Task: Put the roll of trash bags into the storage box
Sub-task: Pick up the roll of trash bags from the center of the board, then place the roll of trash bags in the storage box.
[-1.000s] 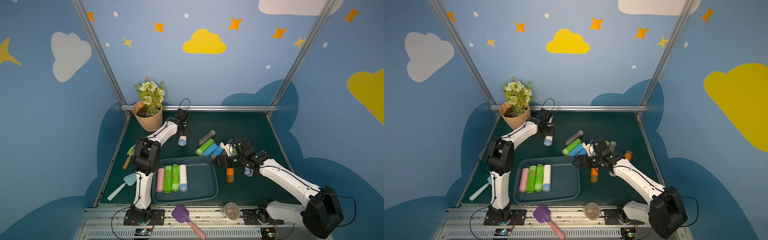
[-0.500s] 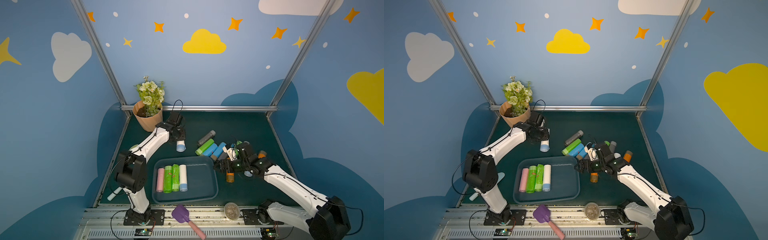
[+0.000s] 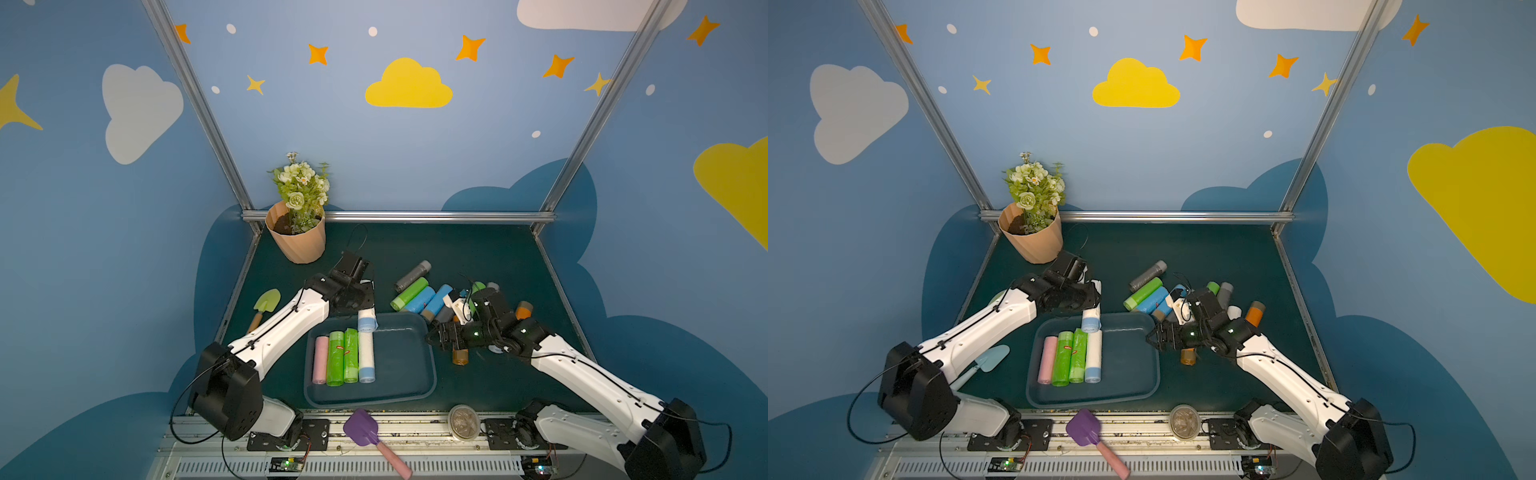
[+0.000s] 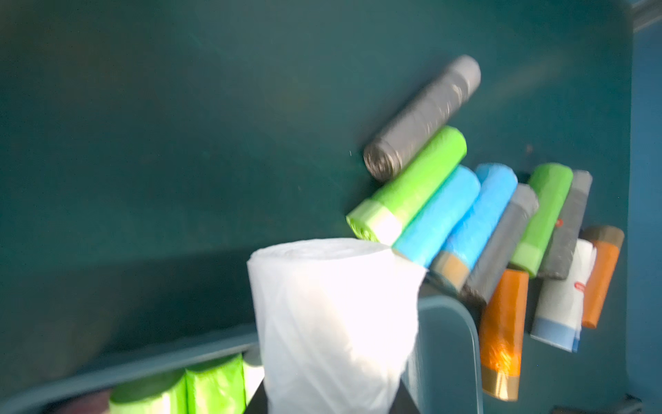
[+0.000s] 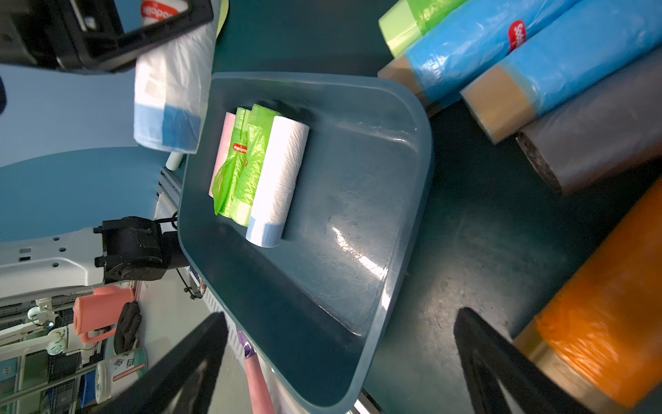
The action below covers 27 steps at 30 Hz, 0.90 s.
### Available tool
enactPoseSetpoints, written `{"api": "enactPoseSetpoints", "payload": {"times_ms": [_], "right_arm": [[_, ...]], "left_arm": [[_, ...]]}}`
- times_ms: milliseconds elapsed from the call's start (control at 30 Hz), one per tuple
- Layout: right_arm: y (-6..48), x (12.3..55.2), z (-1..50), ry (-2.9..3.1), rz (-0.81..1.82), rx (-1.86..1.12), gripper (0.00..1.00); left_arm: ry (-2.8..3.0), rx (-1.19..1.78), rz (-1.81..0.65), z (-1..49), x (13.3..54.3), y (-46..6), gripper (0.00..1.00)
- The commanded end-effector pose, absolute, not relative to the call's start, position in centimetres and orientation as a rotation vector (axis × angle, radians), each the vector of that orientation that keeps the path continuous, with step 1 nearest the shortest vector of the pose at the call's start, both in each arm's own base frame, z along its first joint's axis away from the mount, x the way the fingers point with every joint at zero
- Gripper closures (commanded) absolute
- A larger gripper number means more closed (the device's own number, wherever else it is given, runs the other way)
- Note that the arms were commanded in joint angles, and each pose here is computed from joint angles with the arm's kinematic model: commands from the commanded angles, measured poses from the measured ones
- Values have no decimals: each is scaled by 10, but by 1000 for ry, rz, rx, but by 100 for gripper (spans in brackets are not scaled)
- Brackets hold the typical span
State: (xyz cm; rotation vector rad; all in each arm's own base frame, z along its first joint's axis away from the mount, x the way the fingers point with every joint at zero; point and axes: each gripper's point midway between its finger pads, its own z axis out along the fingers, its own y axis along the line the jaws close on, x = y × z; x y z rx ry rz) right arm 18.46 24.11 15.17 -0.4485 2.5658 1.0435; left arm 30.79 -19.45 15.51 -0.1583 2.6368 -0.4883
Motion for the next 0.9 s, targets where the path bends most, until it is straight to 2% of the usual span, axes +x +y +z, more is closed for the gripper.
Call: {"api": "enactPoseSetpoints", "payload": {"times_ms": [0,500,867], "right_arm": [[240,179,148,2581,1028,-457,3],[253,164,144,2589,1022,-530,3],[254,155,140,2599,1013,-542,3]], "left_arm": [[2601,-231,-508,159,296,-197,66],[2609,-264,-499,141,237,-211,66],[2622,-268,-480,127,228,-221,66]]}}
